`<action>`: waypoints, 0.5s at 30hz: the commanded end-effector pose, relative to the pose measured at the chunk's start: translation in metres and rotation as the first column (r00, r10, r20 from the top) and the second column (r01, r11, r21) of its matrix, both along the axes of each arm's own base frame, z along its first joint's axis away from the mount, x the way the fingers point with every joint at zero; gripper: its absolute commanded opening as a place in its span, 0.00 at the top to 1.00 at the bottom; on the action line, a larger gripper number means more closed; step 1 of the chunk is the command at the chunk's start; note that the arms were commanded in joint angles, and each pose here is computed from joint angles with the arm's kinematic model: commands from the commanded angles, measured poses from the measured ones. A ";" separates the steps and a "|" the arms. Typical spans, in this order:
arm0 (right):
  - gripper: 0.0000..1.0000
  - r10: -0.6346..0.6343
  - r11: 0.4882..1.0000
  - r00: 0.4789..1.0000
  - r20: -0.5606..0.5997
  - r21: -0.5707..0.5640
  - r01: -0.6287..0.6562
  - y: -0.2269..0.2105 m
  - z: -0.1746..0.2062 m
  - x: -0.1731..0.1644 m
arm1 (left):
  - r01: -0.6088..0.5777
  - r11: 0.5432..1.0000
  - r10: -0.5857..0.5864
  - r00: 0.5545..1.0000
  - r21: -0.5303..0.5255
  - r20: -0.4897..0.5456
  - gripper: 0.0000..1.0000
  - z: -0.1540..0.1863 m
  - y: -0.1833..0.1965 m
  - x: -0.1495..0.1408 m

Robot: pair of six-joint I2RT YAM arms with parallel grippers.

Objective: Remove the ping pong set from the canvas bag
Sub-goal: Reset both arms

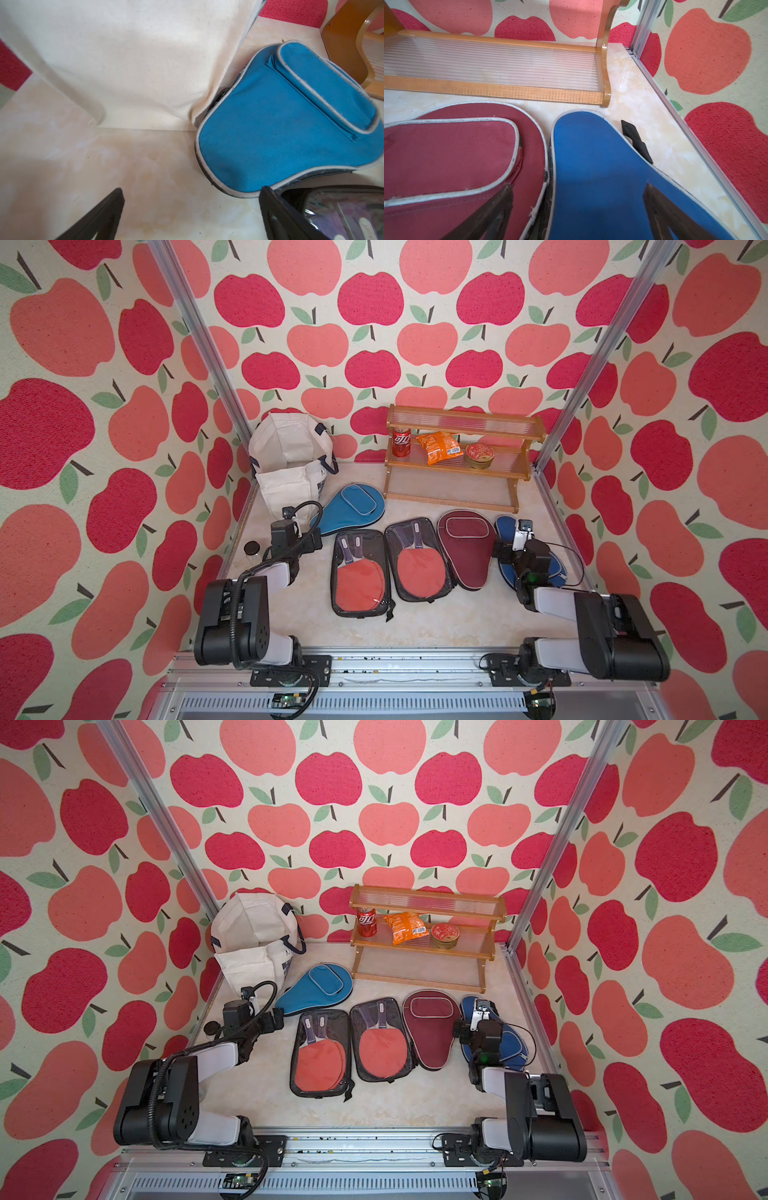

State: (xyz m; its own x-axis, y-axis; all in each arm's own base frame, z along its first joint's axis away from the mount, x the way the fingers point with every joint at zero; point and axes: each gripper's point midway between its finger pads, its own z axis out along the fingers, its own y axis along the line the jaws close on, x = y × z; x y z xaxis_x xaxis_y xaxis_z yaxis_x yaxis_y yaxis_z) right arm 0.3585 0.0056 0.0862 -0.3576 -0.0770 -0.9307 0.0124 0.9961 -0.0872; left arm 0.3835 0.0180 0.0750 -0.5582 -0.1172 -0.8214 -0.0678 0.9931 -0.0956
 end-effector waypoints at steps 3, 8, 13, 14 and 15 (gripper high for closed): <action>0.01 0.101 0.995 0.986 0.131 -0.042 -0.096 0.018 0.015 0.024 | 0.048 0.998 -0.055 0.989 0.050 0.134 0.01 0.013 0.005 0.015; 0.01 0.113 0.993 0.987 0.116 -0.053 -0.108 0.022 0.011 0.027 | -0.018 0.999 0.012 0.988 0.036 0.152 0.01 0.000 0.018 0.013; 0.01 0.158 0.987 0.987 0.029 -0.013 -0.158 0.025 0.003 0.038 | -0.019 0.999 0.012 0.988 0.045 0.152 0.01 0.000 0.017 0.015; 0.01 0.139 0.990 0.990 0.027 0.002 -0.140 0.021 0.003 0.040 | -0.020 0.999 0.013 0.988 0.046 0.156 0.01 0.000 0.017 0.015; 0.01 0.138 0.990 0.990 0.027 0.000 -0.138 0.020 0.003 0.040 | -0.020 0.999 0.013 0.988 0.047 0.153 0.01 0.000 0.017 0.014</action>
